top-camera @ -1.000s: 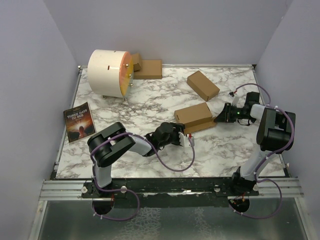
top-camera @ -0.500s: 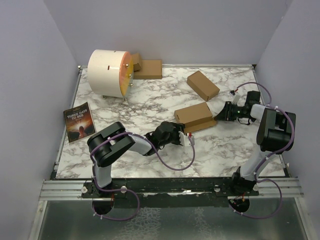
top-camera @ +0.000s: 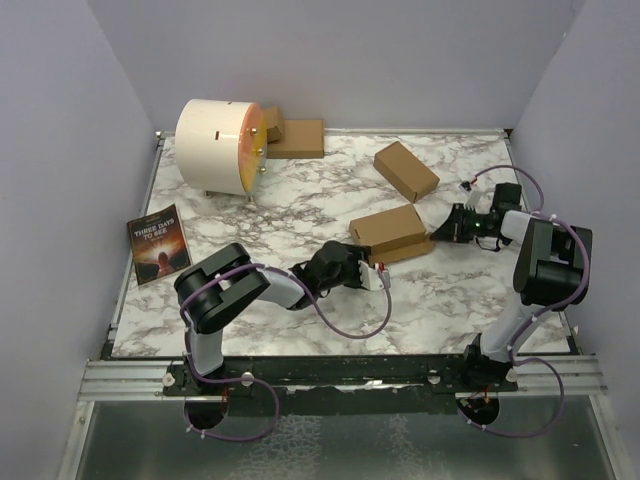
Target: Fold the paper box
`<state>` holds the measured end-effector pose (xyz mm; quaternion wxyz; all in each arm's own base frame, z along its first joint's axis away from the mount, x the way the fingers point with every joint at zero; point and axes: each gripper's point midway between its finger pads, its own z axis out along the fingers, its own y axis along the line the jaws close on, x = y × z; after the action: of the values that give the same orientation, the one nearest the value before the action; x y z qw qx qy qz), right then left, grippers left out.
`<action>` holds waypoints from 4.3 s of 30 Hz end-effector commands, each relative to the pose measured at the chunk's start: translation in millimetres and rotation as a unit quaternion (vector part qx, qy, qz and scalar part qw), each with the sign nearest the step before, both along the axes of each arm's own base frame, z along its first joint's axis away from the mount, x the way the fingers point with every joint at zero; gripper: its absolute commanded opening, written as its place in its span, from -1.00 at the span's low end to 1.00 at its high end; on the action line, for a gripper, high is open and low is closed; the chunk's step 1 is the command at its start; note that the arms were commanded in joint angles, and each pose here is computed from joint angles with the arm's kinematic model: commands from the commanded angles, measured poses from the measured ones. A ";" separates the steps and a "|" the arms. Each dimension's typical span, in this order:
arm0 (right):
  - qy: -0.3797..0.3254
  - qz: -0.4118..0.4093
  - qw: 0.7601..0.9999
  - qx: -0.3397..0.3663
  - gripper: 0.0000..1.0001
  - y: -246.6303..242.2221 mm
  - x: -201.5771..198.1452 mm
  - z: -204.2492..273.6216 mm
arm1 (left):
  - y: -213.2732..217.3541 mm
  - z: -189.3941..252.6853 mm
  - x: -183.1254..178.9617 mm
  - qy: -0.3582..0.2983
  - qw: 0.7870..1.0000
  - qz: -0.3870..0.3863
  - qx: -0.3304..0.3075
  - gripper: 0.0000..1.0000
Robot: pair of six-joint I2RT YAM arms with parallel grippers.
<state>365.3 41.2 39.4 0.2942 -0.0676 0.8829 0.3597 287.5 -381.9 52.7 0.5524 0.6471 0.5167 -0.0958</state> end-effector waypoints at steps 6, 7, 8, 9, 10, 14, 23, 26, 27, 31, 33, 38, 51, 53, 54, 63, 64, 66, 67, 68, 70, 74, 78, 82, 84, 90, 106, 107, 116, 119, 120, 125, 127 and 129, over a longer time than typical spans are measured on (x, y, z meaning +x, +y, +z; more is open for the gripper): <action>-0.049 0.010 0.998 -0.031 -0.98 -5.1 -4.8 9.2 | -2.8 -9.5 -2.3 0.043 0.999 0.004 0.000 0.18; -0.051 0.010 0.998 -0.033 -0.98 -5.4 -4.7 8.8 | -2.2 -9.1 -1.4 0.045 0.999 0.006 -0.002 0.18; -0.053 0.010 0.998 -0.035 -0.98 -5.8 -5.1 8.5 | -2.6 -7.8 -0.5 0.047 0.999 0.008 -0.006 0.18; -0.057 0.009 0.998 -0.037 -0.98 -6.2 -5.0 8.7 | -2.4 -7.3 -0.1 0.049 0.999 0.009 -0.007 0.18; -0.060 0.009 0.997 -0.040 -0.98 -6.4 -5.8 8.7 | -2.2 -7.1 0.4 0.051 0.999 0.010 -0.008 0.17; -0.083 0.011 0.995 -0.053 -0.98 -7.7 -6.0 12.3 | -2.9 -6.7 1.0 0.057 0.998 0.011 -0.009 0.16; -0.108 0.021 0.992 -0.068 -0.98 -8.5 -7.5 14.5 | -7.8 -3.6 2.6 0.069 0.997 0.013 -0.010 0.15; -0.113 0.024 0.990 -0.075 -0.98 -10.0 -7.5 13.7 | -8.3 -3.4 3.4 0.076 0.997 0.017 -0.010 0.15; -0.112 0.023 0.990 -0.078 -0.98 -10.6 -7.6 12.6 | -8.7 -3.5 3.2 0.079 0.997 0.019 -0.010 0.15; -0.109 0.019 0.990 -0.087 -0.98 -14.0 -4.0 11.4 | -8.0 -3.5 4.1 0.089 0.996 0.028 -0.010 0.14; -0.109 0.019 0.990 -0.089 -0.98 -14.6 -2.4 11.5 | -7.9 -2.5 3.7 0.096 0.995 0.033 -0.014 0.14; -0.118 0.026 0.988 -0.092 -0.98 -12.9 -0.5 12.9 | -8.5 -2.6 -0.1 0.112 0.993 0.039 -0.019 0.12; -0.086 0.022 0.992 -0.085 -0.98 -11.2 3.5 5.9 | -4.6 2.8 -11.8 0.089 0.996 0.010 -0.011 0.31; -0.081 0.020 0.993 -0.084 -0.98 -11.4 3.7 4.7 | -1.5 6.2 -15.0 0.084 0.996 -0.006 -0.011 0.44; -0.080 0.019 0.993 -0.083 -0.98 -11.3 3.9 4.8 | 0.2 7.2 -15.5 0.085 0.996 -0.012 -0.009 0.48; -0.084 0.022 0.993 -0.079 -0.98 -10.1 5.1 7.8 | -1.6 44.6 -9.0 0.131 0.989 0.001 -0.072 0.60; -0.083 0.023 0.993 -0.078 -0.98 -10.0 5.0 7.3 | -1.2 57.6 -6.2 0.133 0.987 0.007 -0.088 0.60; -0.080 0.024 0.994 -0.077 -0.98 -9.7 4.9 6.7 | 1.8 70.7 -1.5 0.135 0.985 0.014 -0.106 0.58; -0.081 0.024 0.993 -0.077 -0.98 -9.8 5.6 7.2 | 4.6 72.6 1.1 0.130 0.986 0.017 -0.106 0.57; -0.082 0.024 0.993 -0.077 -0.97 -9.8 5.8 7.6 | 7.9 71.6 3.9 0.122 0.987 0.018 -0.100 0.56; -0.081 0.024 0.994 -0.075 -0.98 -9.4 5.4 7.5 | 14.3 62.2 5.4 0.090 0.994 0.005 -0.068 0.55; -0.082 0.024 0.994 -0.074 -0.98 -9.1 5.8 8.3 | 18.1 49.9 6.9 0.026 0.999 -0.031 -0.028 0.57; -0.080 0.024 0.994 -0.073 -0.98 -8.8 5.7 8.3 | 10.5 36.2 13.8 0.012 0.999 -0.050 0.002 0.62; -0.078 0.025 0.994 -0.070 -0.98 -8.1 5.3 8.1 | 4.6 27.1 23.7 -0.001 0.998 -0.054 0.021 0.64; -0.076 0.025 0.994 -0.069 -0.97 -7.8 4.7 6.8 | 1.5 23.5 26.2 0.001 0.998 -0.057 0.027 0.64; -0.075 0.026 0.995 -0.067 -0.98 -7.3 4.3 6.3 | -1.6 19.6 29.3 0.003 0.998 -0.052 0.024 0.64; -0.105 0.044 0.990 -0.080 -0.97 -8.0 6.6 12.3 | 11.2 120.1 34.9 0.142 0.977 0.059 -0.146 0.92; -0.105 0.046 0.990 -0.078 -0.97 -7.6 6.9 12.6 | 9.3 128.8 40.3 0.159 0.971 0.066 -0.163 0.97; -0.107 0.059 0.989 -0.080 -0.97 -1.6 7.2 13.2 | -61.5 96.3 96.7 0.383 0.906 0.130 -0.125 0.01; -0.111 0.061 0.988 -0.085 -0.97 -1.1 8.2 14.5 | -73.5 73.1 92.5 0.405 0.899 0.123 -0.113 -0.03; -0.114 0.062 0.988 -0.086 -0.97 -0.5 8.5 15.5 | -75.2 66.2 91.2 0.410 0.897 0.123 -0.110 -0.03; -0.126 0.069 0.985 -0.099 -0.98 2.4 12.0 17.1 | -73.8 40.3 84.4 0.427 0.891 0.127 -0.087 -0.03; -0.126 0.071 0.984 -0.101 -0.98 4.4 12.5 16.8 | -70.1 27.5 82.6 0.432 0.889 0.135 -0.074 -0.03; -0.127 0.074 0.984 -0.104 -0.98 6.4 12.6 16.8 | -66.4 16.6 80.1 0.438 0.886 0.142 -0.062 -0.04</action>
<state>367.2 45.3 45.7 0.3491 -0.1841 0.8716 0.2908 381.9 -453.9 87.8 0.3578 0.4238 0.7680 -0.3203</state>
